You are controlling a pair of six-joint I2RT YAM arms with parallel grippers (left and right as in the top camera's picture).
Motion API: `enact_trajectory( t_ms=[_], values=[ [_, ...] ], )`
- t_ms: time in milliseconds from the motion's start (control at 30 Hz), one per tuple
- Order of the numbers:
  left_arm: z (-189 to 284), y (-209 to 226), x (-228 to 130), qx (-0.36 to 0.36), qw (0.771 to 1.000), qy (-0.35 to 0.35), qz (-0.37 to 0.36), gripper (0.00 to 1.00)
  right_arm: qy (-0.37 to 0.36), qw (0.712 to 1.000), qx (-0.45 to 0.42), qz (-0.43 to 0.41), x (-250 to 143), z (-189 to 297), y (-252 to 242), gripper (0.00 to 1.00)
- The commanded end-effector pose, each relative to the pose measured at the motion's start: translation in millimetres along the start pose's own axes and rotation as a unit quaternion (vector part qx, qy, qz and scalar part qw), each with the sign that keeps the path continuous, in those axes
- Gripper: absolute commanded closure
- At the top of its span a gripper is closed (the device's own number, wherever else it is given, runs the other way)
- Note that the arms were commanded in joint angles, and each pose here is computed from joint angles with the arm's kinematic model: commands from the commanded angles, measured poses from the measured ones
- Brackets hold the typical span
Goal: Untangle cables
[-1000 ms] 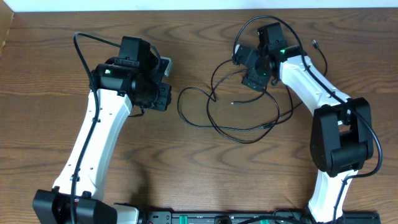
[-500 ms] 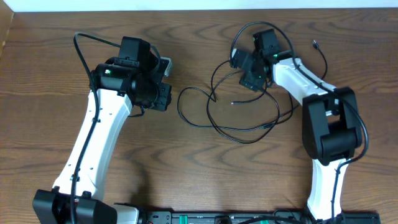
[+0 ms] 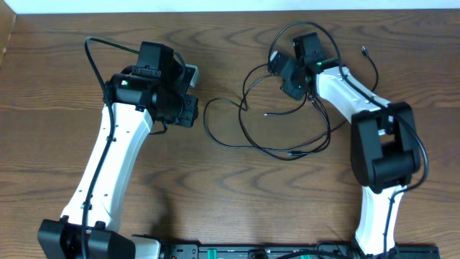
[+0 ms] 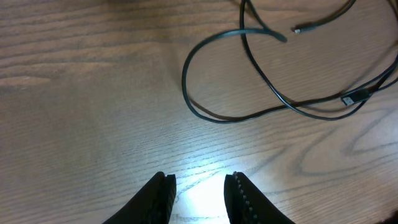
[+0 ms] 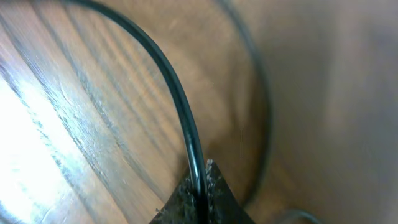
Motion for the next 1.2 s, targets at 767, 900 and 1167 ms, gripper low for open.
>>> enact_trajectory(
  t_ms=[767,900,1167],
  values=[
    [-1.8,1.4,0.1,0.001,1.000,0.001,0.007,0.67,-0.298,0.762,-0.553,-0.158,-10.4,518.6,-103.6,0.99],
    [-1.8,1.4,0.1,0.001,1.000,0.001,0.006,0.67,-0.293,0.711,-0.594,-0.236,-58.0,541.1,-120.6,0.99],
    [-1.8,1.4,0.1,0.001,1.000,0.001,0.007,0.67,-0.335,0.613,-0.612,-0.372,-142.1,576.8,-131.1,0.99]
  ],
)
Point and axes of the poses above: each gripper's point midway between its finger pads, its own z axis back along the fingers, its own y axis along the line the jaws close on, x = y × z, the point moved 4 cm from there along z, back along the fingers, and after that the axes turned 12 degrees about z, right-handed, at the moved point
